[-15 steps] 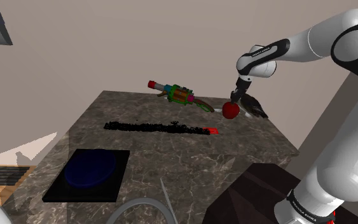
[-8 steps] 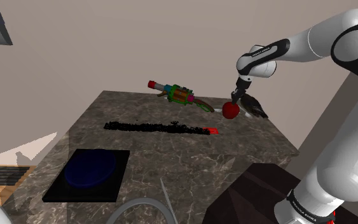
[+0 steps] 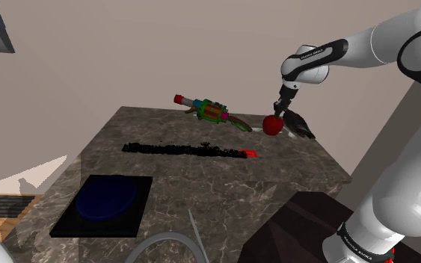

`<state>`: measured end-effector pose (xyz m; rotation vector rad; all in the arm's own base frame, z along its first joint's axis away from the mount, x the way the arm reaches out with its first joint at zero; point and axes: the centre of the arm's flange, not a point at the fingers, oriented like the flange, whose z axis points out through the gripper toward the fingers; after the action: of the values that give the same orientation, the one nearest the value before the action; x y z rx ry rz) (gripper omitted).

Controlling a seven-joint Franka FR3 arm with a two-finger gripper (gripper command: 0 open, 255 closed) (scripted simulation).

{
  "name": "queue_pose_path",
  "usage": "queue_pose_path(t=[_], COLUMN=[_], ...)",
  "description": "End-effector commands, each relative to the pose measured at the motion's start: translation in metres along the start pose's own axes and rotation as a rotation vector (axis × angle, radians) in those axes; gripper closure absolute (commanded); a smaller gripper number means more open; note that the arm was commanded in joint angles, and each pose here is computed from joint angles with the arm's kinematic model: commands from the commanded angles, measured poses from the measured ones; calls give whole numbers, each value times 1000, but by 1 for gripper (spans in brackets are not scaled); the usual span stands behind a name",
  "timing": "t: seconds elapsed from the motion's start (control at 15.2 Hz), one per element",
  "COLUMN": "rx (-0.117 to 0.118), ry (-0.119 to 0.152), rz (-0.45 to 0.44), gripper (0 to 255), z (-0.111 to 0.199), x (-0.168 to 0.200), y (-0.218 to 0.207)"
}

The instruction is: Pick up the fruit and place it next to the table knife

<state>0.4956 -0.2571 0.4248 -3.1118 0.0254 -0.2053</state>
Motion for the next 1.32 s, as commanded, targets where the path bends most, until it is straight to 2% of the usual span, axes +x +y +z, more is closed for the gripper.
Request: queue_pose_path(t=[0.0, 1.25], rx=[0, 0], ry=[0, 0], rz=[0, 0], gripper=[255, 255], z=[-11, -110], x=[2, 15], y=[-1, -3])
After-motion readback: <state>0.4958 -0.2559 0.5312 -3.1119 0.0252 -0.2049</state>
